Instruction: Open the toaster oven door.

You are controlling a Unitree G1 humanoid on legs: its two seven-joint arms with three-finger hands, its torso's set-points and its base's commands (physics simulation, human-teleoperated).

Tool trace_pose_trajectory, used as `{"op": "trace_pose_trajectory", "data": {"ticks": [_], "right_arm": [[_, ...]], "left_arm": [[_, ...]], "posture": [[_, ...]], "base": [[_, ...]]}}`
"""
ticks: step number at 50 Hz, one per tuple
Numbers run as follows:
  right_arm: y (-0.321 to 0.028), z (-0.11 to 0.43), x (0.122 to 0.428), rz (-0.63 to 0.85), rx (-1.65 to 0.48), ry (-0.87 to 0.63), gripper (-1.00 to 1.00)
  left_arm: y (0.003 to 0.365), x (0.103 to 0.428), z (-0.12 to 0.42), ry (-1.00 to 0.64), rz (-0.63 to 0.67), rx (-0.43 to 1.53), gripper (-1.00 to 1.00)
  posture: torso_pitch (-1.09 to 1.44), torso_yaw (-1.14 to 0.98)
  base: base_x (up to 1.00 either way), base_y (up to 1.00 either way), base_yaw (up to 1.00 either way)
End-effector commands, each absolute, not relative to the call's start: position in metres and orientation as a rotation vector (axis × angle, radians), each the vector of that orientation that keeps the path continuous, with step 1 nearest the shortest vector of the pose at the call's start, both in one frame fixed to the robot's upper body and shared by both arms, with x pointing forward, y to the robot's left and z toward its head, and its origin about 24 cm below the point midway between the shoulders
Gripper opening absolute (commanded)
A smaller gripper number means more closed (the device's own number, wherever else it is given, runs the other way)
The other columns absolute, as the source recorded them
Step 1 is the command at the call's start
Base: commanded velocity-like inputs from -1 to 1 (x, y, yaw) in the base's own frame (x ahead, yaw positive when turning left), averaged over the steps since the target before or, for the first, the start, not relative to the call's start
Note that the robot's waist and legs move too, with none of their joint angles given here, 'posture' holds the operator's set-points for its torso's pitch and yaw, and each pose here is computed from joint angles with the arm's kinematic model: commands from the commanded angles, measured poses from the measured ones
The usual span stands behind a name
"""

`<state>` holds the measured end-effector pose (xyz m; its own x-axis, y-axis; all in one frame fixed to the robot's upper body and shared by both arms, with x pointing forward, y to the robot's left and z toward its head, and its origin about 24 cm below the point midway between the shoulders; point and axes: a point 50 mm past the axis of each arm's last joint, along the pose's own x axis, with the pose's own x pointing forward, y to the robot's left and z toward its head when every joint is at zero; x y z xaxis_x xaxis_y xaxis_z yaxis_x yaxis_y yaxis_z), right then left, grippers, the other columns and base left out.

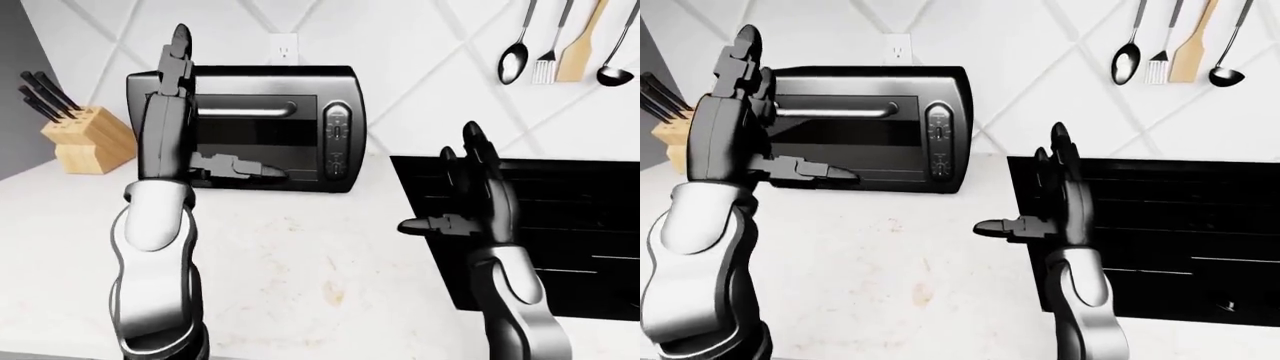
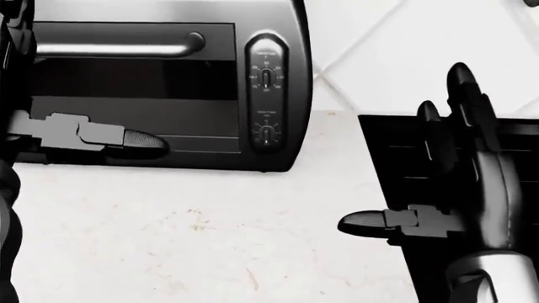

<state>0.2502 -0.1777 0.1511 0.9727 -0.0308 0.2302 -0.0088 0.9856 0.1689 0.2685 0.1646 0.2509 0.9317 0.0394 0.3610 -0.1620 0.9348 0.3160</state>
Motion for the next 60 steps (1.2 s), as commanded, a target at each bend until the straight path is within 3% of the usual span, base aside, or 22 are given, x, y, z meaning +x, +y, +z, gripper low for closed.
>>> {"op": "trace_pose_trajectory", "data": {"ticks": [1,31,60], "right_arm": [[-0.178,0.166,0.249,-0.002,0.164,-0.311,1.0],[-0.18,0.169,0.248,-0.008,0.167,-0.317,1.0],[-0.18,0.165,0.249,-0.012,0.175,-0.314,1.0]], "left_arm": [[0.164,0.267,0.263,-0.416,0.118,0.371,1.0],[0.16,0.339,0.24,-0.347,0.147,0.99,1.0],[0.158,0.349,0.213,-0.332,0.156,1.35,1.0]], "posture": [[-0.45,0.0],[-0.45,0.0],[-0.45,0.0]], "base": [[0.0,0.0,0.0],[0.0,0.0,0.0],[0.0,0.0,0.0]]}}
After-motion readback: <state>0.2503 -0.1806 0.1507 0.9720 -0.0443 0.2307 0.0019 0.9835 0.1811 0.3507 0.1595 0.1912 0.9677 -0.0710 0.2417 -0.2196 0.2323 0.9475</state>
